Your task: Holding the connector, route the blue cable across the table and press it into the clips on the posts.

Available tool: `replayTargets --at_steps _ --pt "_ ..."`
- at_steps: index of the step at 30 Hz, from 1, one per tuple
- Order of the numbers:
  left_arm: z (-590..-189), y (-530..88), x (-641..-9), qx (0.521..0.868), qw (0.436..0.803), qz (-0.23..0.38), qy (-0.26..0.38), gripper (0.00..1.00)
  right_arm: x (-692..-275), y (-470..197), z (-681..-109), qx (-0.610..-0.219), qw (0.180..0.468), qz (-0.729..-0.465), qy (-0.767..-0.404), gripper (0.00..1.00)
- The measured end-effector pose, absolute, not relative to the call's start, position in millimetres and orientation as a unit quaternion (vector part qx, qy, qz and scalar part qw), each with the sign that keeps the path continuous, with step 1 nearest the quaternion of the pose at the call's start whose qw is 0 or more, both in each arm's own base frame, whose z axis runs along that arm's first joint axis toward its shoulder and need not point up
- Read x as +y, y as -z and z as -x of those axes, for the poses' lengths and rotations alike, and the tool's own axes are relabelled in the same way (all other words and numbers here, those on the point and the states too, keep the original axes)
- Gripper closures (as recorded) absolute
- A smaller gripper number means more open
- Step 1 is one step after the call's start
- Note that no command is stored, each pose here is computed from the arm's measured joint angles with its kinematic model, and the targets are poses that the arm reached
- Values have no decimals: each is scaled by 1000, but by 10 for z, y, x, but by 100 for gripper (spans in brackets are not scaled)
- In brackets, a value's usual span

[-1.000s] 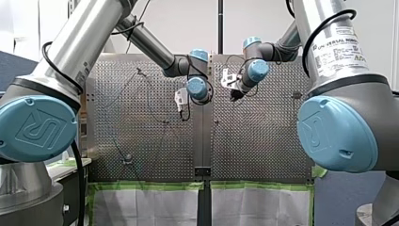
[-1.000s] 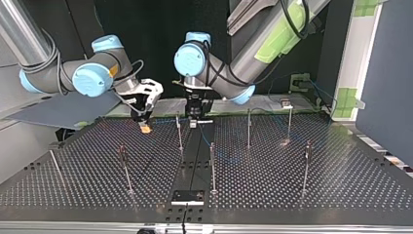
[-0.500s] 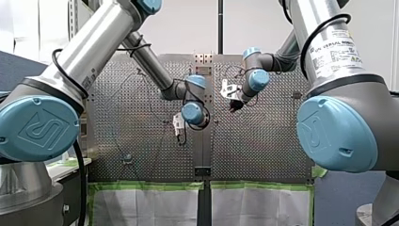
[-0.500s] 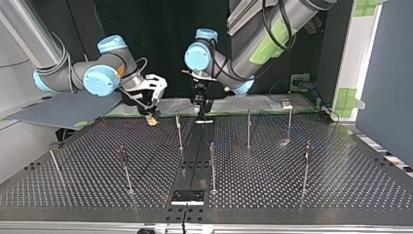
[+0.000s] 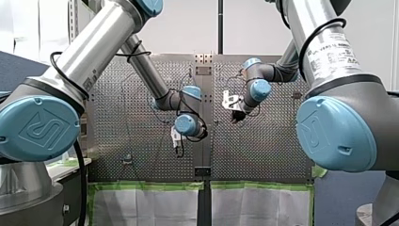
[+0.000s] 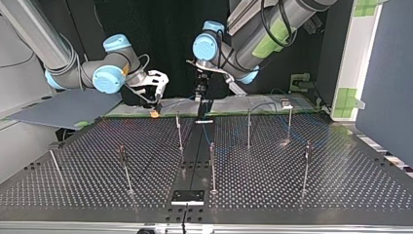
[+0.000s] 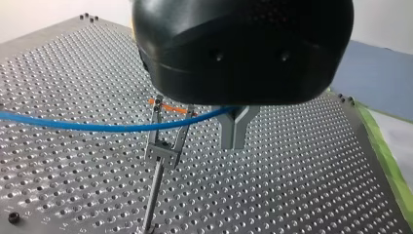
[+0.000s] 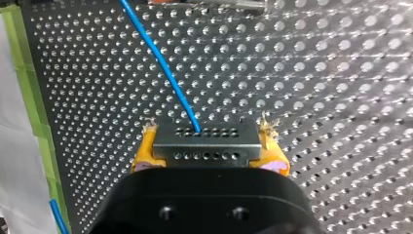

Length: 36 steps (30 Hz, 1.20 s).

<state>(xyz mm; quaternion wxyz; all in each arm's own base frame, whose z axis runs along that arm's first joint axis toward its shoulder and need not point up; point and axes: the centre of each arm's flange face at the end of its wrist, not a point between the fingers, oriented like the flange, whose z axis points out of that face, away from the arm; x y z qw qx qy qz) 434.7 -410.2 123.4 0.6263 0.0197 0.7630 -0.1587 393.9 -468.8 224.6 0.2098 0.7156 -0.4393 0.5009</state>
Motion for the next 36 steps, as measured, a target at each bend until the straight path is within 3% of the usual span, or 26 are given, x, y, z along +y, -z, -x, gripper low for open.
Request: replayTargets --at_steps 18,36 --pt "-4749 -1102 -4224 773 612 -25 165 100 -4900 -2096 -3775 -452 217 -704 -503 100" --pt "-5224 -1513 -4306 749 640 -9 172 100 -5067 -2113 -3674 -452 221 -686 -525 100"
